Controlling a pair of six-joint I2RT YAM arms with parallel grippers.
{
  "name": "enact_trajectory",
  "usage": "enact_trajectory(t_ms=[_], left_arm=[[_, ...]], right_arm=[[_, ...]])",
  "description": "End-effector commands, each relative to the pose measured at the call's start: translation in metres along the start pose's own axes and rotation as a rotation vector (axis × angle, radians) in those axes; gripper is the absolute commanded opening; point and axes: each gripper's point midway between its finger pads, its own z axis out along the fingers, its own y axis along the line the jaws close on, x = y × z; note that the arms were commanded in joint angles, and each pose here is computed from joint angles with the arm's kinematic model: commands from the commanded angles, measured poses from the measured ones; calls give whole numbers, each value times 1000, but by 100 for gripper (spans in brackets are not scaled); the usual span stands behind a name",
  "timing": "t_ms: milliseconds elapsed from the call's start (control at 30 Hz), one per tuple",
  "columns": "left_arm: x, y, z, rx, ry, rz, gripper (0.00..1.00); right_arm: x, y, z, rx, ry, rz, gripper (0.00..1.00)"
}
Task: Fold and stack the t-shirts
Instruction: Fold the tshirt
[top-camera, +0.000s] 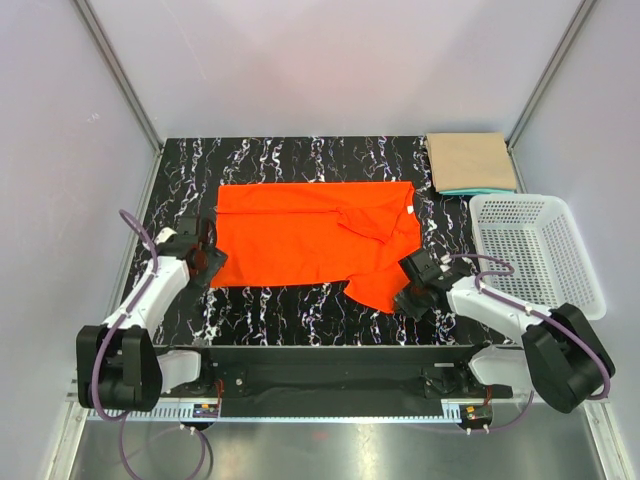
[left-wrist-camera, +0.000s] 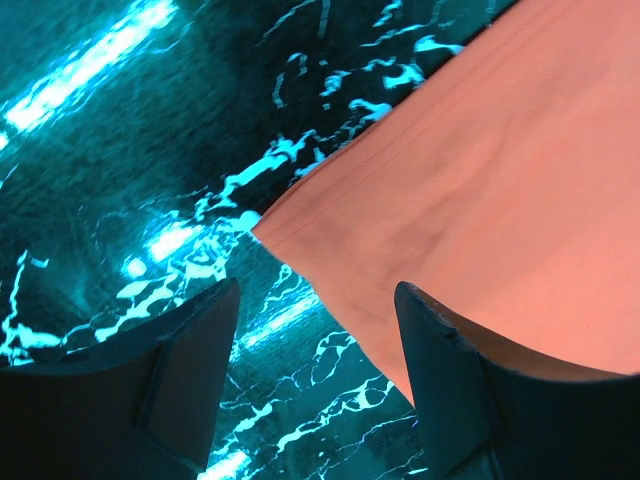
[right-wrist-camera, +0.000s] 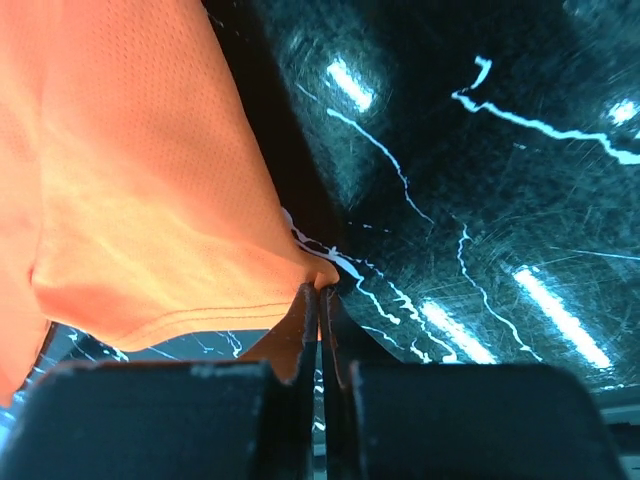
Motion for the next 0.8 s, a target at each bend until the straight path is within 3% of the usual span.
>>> enact_trajectory(t_ms=[0, 167, 367, 667, 767], left_arm=[[-7, 2, -4, -16, -41, -91, 68], [-2, -1, -4, 32, -39, -127, 66], [10, 13, 8, -34, -16, -145, 66], [19, 18, 34, -83, -11, -194, 65], [21, 18, 40, -98, -1, -188, 60]], right_arm=[[-14, -10, -2, 48, -91, -17, 0], [-12, 22, -18, -56, -79, -87, 0], [-5, 37, -24, -127, -57, -105, 0], [-3, 42, -29, -176, -63, -132, 0], [-4, 37, -32, -174, -73, -138, 0]])
